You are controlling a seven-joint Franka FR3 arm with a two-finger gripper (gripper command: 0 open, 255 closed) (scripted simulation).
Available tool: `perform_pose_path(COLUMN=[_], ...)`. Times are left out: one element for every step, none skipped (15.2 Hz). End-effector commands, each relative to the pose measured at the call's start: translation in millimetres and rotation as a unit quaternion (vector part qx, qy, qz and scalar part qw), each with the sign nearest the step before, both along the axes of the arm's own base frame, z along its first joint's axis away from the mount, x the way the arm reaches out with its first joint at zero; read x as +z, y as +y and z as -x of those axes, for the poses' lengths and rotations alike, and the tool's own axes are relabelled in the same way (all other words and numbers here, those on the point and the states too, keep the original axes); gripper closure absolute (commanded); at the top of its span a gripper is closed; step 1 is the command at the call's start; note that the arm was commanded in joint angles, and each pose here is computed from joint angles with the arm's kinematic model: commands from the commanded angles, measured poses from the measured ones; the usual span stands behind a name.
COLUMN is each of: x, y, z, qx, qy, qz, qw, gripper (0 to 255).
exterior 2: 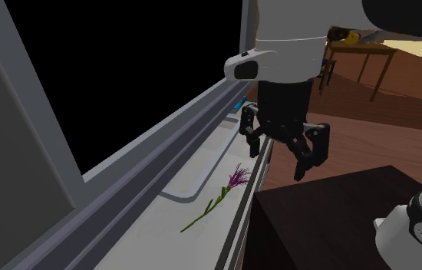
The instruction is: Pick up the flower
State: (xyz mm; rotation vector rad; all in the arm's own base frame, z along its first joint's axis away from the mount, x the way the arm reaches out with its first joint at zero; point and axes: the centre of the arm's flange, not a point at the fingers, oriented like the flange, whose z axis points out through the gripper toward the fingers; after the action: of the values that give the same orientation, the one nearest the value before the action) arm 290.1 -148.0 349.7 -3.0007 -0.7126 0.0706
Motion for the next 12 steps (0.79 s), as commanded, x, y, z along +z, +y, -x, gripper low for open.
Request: perform_pose_path(x=[-23.7,-34.0,-44.4,-54.7,-65.1,-75.5,-85.9,-96.3,-106.7,-117.1,-127.5,-137.9], y=[-18.0,-26.1,-34.2,-42.3,-50.3,-58.2,-66.1,-74.0,-81.8,-89.6,-97.2,-104.9], z=[-1.5,-3.1,-4.7,-6.5,-8.5,-10.6,-12.8,-15.2,-17.7,-20.4,-23.2,-26.2], qx=[0.016,0.024,0.031,0.038,0.046,0.053,0.061,0.068,0.075,0.083,0.090,0.097], qy=[-0.003,-0.005,-0.006,-0.007,-0.008,-0.010,-0.011,-0.012,-0.014,-0.015,-0.016,-0.017], qz=[-0.001,-0.002,-0.003,-0.004,-0.005,-0.005,-0.006,-0.007,-0.008,-0.009,-0.010,-0.011], qw=[0.9999,0.9997,0.9995,0.9992,0.9989,0.9985,0.9981,0.9976,0.9970,0.9964,0.9958,0.9950], gripper=[0,0,0,0,0,0,0,0,0,0,0,0])
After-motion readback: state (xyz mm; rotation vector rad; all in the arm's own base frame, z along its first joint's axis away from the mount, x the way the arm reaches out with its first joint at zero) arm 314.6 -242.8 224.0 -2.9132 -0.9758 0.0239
